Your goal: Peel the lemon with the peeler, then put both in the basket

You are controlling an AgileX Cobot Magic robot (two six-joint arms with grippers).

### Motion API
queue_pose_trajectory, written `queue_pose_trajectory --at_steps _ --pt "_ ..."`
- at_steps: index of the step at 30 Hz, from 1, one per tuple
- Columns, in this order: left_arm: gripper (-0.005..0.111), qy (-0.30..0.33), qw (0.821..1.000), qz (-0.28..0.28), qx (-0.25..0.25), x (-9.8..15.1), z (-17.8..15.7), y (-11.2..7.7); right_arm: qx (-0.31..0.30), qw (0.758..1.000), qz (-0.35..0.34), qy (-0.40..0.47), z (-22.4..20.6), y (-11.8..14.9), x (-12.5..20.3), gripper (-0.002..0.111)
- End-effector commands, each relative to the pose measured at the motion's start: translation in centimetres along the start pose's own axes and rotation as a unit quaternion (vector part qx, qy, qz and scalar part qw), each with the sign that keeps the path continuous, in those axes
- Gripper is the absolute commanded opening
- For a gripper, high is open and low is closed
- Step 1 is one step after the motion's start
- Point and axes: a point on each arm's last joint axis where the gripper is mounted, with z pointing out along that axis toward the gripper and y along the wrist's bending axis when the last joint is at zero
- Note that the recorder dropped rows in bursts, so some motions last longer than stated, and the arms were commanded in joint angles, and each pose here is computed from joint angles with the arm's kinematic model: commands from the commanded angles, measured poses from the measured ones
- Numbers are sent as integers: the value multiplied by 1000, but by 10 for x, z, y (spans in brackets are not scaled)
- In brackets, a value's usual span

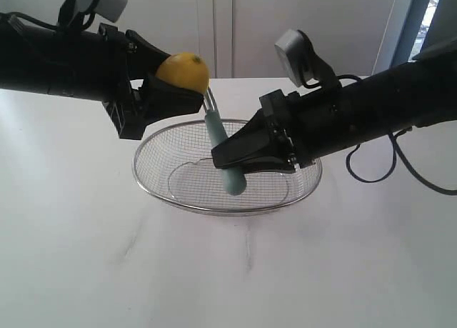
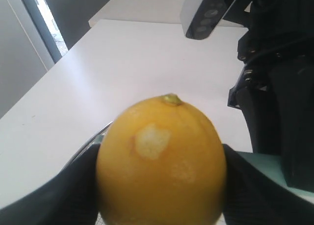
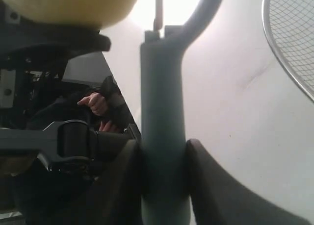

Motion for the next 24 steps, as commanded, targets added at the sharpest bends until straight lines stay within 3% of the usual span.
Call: queue_pose_trajectory --at_steps 1,24 --pt "0 -18 1000 -6 7 -7 -2 -4 -12 1000 -4 -7 -1 3 -1 0" --pt "0 -18 1000 -6 7 -7 -2 -4 -13 999 -11 -30 -11 10 -4 0"
